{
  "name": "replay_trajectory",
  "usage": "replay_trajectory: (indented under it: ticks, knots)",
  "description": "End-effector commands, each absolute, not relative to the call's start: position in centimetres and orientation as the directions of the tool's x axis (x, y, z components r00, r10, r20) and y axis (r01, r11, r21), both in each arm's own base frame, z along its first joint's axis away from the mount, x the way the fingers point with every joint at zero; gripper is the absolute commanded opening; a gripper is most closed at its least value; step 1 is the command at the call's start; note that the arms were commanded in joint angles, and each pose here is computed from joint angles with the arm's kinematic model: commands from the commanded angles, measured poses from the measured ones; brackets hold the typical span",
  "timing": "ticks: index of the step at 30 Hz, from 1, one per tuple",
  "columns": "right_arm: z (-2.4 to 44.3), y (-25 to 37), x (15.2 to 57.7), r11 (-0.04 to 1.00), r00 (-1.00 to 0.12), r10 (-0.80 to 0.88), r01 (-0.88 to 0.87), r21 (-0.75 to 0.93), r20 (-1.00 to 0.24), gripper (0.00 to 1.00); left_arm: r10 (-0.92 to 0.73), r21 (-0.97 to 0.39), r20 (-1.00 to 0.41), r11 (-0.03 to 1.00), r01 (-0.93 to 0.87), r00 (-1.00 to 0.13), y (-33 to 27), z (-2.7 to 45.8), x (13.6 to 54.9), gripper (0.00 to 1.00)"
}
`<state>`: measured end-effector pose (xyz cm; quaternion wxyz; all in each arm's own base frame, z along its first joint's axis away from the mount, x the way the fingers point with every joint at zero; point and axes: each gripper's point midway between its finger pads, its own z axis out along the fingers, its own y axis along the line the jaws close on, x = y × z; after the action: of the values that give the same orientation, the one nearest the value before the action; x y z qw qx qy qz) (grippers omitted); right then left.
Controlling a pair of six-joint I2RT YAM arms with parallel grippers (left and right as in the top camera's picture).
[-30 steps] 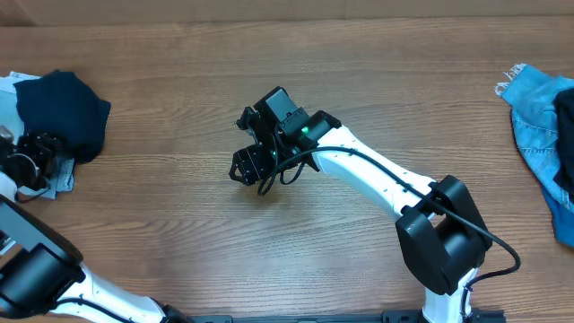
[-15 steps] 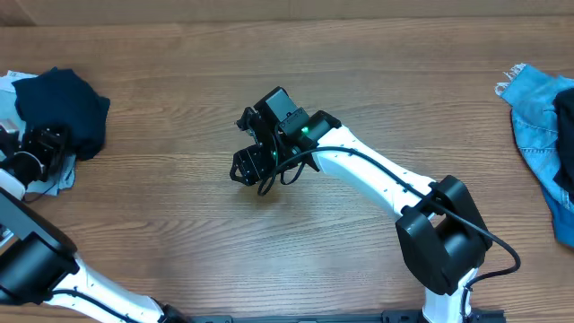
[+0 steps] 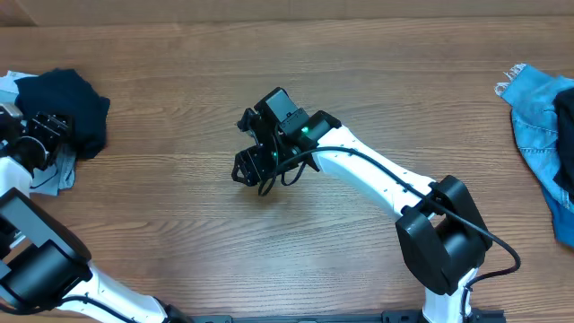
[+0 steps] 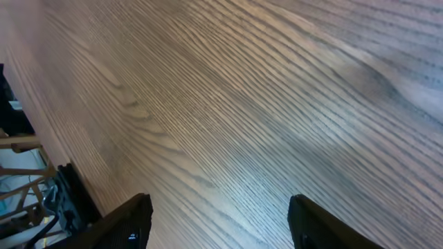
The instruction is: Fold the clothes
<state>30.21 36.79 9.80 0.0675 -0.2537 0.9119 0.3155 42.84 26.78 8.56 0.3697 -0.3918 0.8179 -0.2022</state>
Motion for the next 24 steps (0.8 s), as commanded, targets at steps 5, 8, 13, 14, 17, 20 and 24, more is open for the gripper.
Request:
replay_trajectory:
  ticks: [5,8,13,14,17,20,24]
  knots:
    - [9.4,36.4,30.2,0.671,-0.853,-0.442,-0.52,0.529,-0.278,0.66,-0.737,-0.619,-0.551,0.675,-0.401,-0.391,28.2,13.9,45.0,0.12]
    - [9.4,36.3,30.2,0.672,-0.854,-0.442,-0.519,0.529,-0.275,0.66,-0.704,-0.607,-0.613,0.71,-0.356,-0.359,29.5,19.0,46.3,0.12]
    - [9.4,36.4,30.2,0.671,-0.853,-0.442,-0.52,0.529,-0.278,0.66,-0.657,-0.618,-0.675,0.752,-0.231,-0.335,28.9,25.1,47.9,0.12]
    - [9.4,36.4,30.2,0.671,-0.853,-0.441,-0.52,0.529,-0.279,0.66,-0.649,-0.62,-0.681,0.758,-0.205,-0.338,28.4,25.8,48.2,0.12]
    - [9.4,36.3,30.2,0.671,-0.853,-0.442,-0.519,0.529,-0.277,0.66,-0.653,-0.636,-0.671,0.751,-0.18,-0.352,27.1,26.1,48.8,0.12]
    - [9.2,36.1,29.9,0.677,-0.856,-0.445,-0.513,0.528,-0.261,0.63,-0.65,-0.61,-0.673,0.758,-0.232,-0.353,27.9,25.3,48.5,0.12]
    - [9.2,36.1,29.8,0.678,-0.857,-0.446,-0.511,0.528,-0.256,0.63,-0.628,-0.516,-0.677,0.777,-0.361,-0.385,30.1,22.8,46.6,0.13]
